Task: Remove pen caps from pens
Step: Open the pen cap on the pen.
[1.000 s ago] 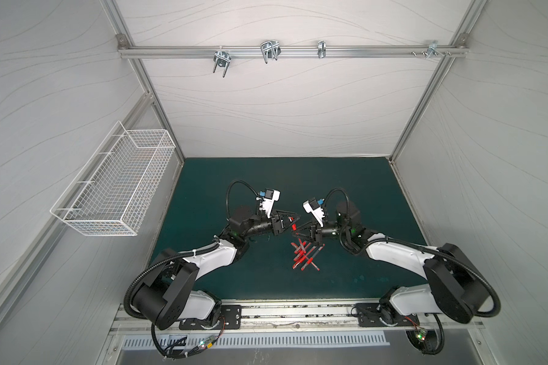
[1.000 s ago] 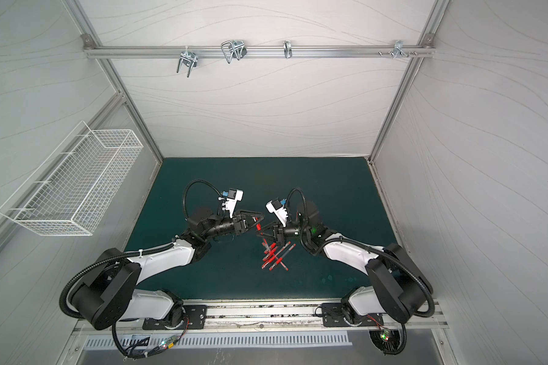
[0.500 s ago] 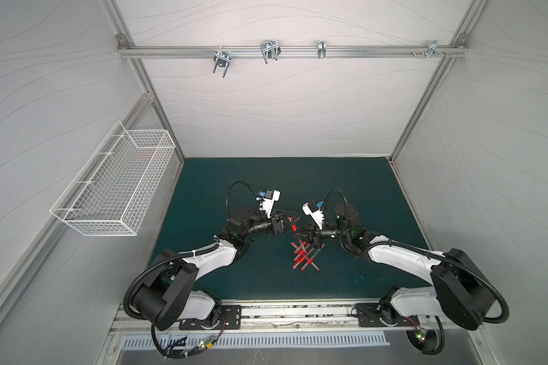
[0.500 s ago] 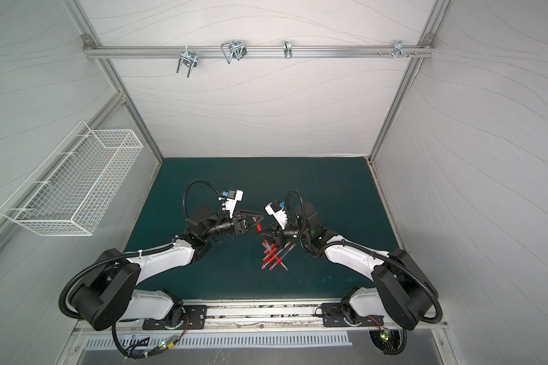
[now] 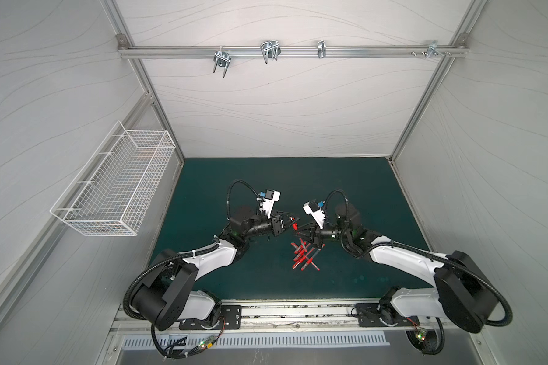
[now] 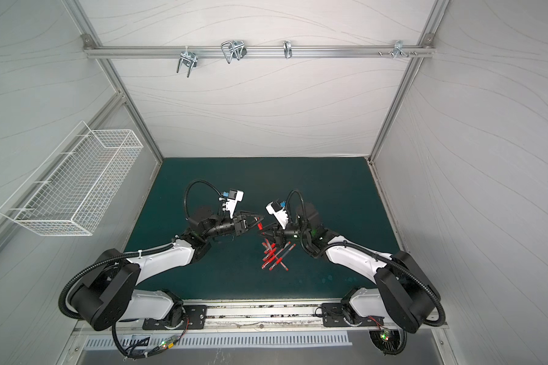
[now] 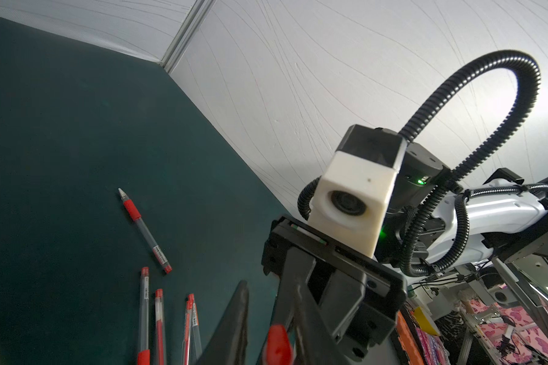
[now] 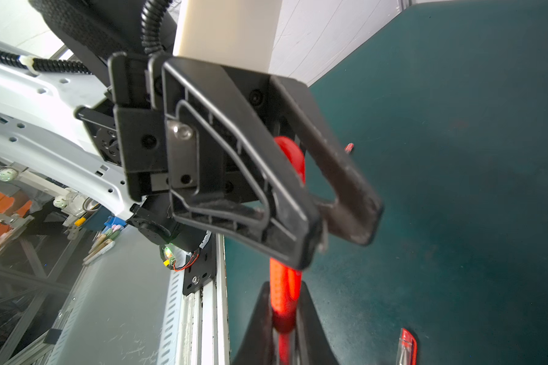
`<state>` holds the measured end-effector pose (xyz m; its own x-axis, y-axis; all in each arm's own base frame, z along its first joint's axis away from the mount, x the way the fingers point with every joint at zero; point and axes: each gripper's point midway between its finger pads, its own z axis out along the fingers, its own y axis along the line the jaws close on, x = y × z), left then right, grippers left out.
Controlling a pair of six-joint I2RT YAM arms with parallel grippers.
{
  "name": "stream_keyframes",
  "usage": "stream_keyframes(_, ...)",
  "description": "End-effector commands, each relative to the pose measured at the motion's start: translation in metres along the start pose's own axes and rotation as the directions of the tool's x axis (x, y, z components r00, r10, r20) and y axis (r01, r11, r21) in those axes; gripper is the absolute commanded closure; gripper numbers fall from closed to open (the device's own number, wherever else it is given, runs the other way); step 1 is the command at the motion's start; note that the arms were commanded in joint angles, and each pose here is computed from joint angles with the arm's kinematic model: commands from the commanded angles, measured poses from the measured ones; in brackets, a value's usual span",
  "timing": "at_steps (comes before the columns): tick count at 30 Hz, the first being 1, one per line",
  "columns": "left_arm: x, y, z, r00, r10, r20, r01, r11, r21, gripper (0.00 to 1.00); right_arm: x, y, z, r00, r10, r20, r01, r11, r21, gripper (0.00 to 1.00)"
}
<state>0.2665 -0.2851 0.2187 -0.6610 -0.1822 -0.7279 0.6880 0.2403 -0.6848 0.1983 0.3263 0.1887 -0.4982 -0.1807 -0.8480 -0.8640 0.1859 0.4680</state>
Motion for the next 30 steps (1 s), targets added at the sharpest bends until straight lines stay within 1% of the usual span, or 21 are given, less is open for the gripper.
stream_keyframes(1,-0.019,-0.010,0.004,0.997,0.068,0.038,-0.069,0.997,0.025,0.74,-0.007,0.005,-0.003,0.999,-0.030,0.019,0.030,1.000,0.006,1.00)
stream_keyframes(3,-0.019,-0.010,0.004,0.997,0.069,0.038,-0.070,0.997,0.024,0.76,-0.008,0.003,-0.003,0.999,-0.026,0.020,0.026,1.000,0.011,1.00)
stream_keyframes(6,-0.019,-0.011,0.004,0.997,0.071,0.042,-0.072,0.997,0.024,0.82,-0.007,0.003,-0.003,1.000,-0.025,0.017,0.024,1.000,0.011,1.00)
stream_keyframes(9,-0.020,-0.011,0.003,0.996,0.073,0.045,-0.074,0.997,0.021,0.90,-0.007,0.002,-0.002,1.000,-0.023,0.016,0.023,1.000,0.014,1.00)
stream_keyframes(12,-0.021,-0.010,0.002,0.996,0.073,0.050,-0.074,0.997,0.016,1.00,-0.007,0.002,-0.002,1.000,-0.026,0.015,0.025,1.000,0.013,1.00)
stream_keyframes(16,-0.025,-0.005,-0.002,0.996,0.058,0.072,-0.057,0.998,-0.010,1.00,-0.005,-0.001,-0.003,0.999,-0.038,0.013,0.037,0.999,0.037,1.00)
stream_keyframes(18,-0.027,0.001,-0.005,0.995,0.043,0.088,-0.040,0.998,-0.039,1.00,-0.003,-0.009,-0.004,0.999,-0.039,0.013,0.038,0.995,0.089,1.00)
stream_keyframes(20,-0.032,0.009,-0.009,0.993,0.030,0.114,-0.020,0.996,-0.084,1.00,-0.002,-0.019,-0.005,0.999,-0.049,0.014,0.046,0.984,0.173,1.00)
stream_keyframes(21,-0.033,0.014,-0.011,0.993,0.019,0.120,-0.005,0.994,-0.111,1.00,-0.001,-0.022,-0.004,0.998,-0.061,0.008,0.058,0.975,0.213,1.00)
stream_keyframes(22,-0.033,0.019,-0.013,0.992,0.013,0.127,0.005,0.990,-0.140,1.00,0.002,-0.028,-0.003,0.997,-0.081,-0.005,0.079,0.957,0.279,1.00)
stream_keyframes(23,-0.035,0.024,-0.016,0.991,0.010,0.136,0.014,0.985,-0.171,1.00,0.004,-0.034,-0.002,0.994,-0.109,-0.022,0.110,0.930,0.351,1.00)
stream_keyframes(24,-0.036,0.027,-0.017,0.990,0.010,0.142,0.017,0.981,-0.191,1.00,0.006,-0.035,0.000,0.990,-0.136,-0.042,0.142,0.906,0.398,1.00)
stream_keyframes(26,-0.037,0.032,-0.021,0.988,0.005,0.153,0.031,0.973,-0.230,1.00,0.007,-0.039,0.001,0.979,-0.186,-0.078,0.200,0.842,0.501,1.00)
stream_keyframes(28,-0.038,0.034,-0.024,0.986,0.007,0.166,0.035,0.968,-0.248,1.00,0.005,-0.041,0.002,0.971,-0.221,-0.097,0.236,0.789,0.567,1.00)
stream_keyframes(30,-0.039,0.037,-0.026,0.984,0.005,0.176,0.042,0.964,-0.264,1.00,0.005,-0.041,0.002,0.967,-0.231,-0.109,0.249,0.760,0.600,1.00)
